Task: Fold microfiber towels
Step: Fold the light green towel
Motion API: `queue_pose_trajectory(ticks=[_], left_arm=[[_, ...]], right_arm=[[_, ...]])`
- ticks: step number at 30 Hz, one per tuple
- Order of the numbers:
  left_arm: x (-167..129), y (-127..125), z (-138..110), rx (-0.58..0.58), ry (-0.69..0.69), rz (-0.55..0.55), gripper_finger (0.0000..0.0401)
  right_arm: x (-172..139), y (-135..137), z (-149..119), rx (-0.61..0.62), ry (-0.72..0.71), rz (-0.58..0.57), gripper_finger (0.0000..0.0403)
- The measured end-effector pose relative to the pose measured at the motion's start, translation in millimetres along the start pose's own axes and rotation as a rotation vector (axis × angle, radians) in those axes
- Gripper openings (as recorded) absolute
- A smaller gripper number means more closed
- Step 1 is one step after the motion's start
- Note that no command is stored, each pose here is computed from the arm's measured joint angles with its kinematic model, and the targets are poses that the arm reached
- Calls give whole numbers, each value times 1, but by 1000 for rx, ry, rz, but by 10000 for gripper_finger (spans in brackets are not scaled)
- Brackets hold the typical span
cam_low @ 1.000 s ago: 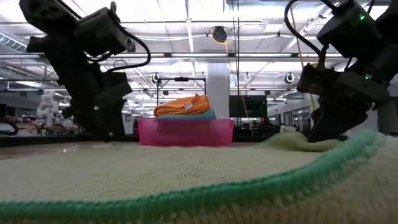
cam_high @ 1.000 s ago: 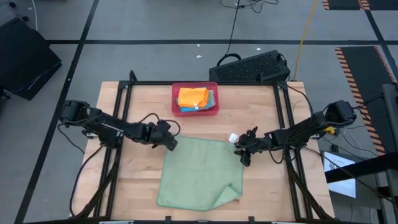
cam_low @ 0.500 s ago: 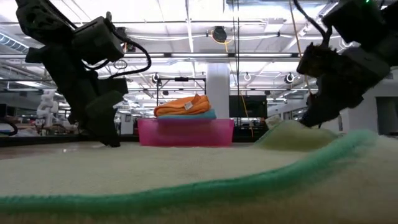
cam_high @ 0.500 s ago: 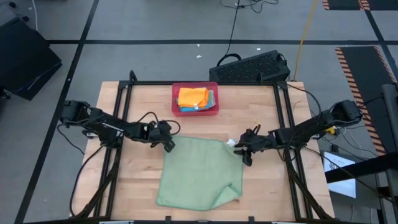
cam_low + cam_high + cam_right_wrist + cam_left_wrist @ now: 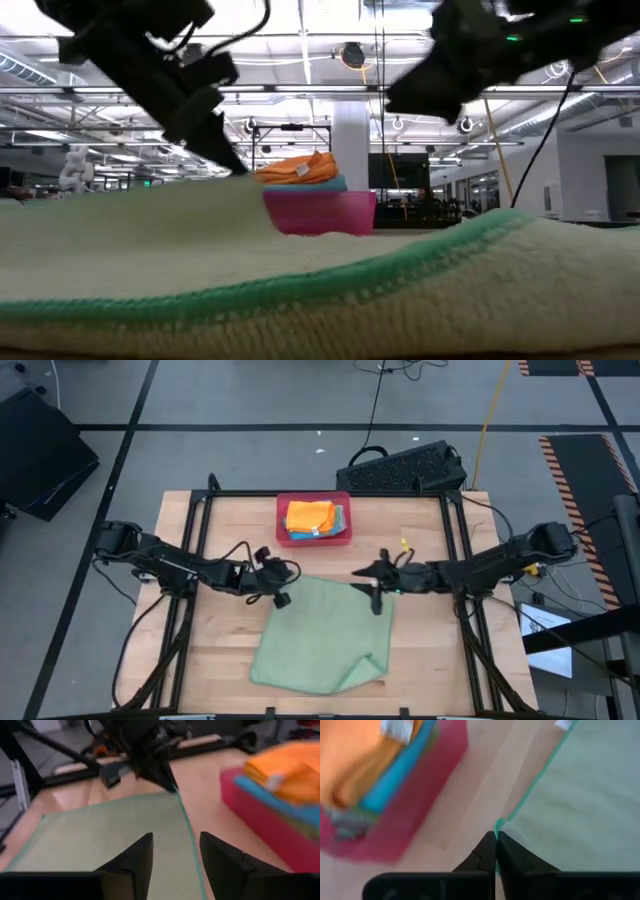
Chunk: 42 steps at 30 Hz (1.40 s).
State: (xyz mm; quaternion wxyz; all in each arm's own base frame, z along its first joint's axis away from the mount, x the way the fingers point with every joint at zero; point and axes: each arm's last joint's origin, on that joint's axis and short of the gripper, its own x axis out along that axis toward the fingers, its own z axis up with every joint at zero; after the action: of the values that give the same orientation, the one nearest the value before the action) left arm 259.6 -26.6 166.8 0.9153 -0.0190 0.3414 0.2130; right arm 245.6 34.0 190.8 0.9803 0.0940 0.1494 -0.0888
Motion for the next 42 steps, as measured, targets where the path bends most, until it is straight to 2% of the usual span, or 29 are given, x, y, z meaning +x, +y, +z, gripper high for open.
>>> queue_pose_trajectory(ticks=[2,5,10,14,17,23,27,30,32,35,38,42], left_arm=[[-3,-5,9,73,-27,0,10],[-10,-13,24,158,-85,-2,6],[-20,-26,32,278,-121,-24,11],[-24,-33,35,303,-146,-68,7],[-26,-35,36,286,-161,-85,5],[-26,-36,37,272,-174,-100,8],[-27,-37,40,217,-205,-102,8],[-27,-37,43,132,-223,-109,38],[-27,-37,42,61,-209,-118,75],[-30,-42,35,-29,-162,-137,140],[-35,-49,20,-139,-59,-147,200],[-48,-61,-5,-268,86,-142,254]], right_arm=[[19,-1,10,-9,-15,27,167],[50,-6,15,-43,39,78,186],[93,-13,15,-110,99,180,202],[115,-19,16,-152,99,208,205],[127,-21,21,-166,87,276,203],[141,-20,26,-189,86,313,173],[143,-19,28,-216,74,337,114],[143,-19,27,-249,76,339,49],[143,-19,26,-269,75,339,14],[140,-19,29,-288,74,340,11],[132,-19,35,-321,94,340,5],[119,-17,44,-379,127,341,3]])
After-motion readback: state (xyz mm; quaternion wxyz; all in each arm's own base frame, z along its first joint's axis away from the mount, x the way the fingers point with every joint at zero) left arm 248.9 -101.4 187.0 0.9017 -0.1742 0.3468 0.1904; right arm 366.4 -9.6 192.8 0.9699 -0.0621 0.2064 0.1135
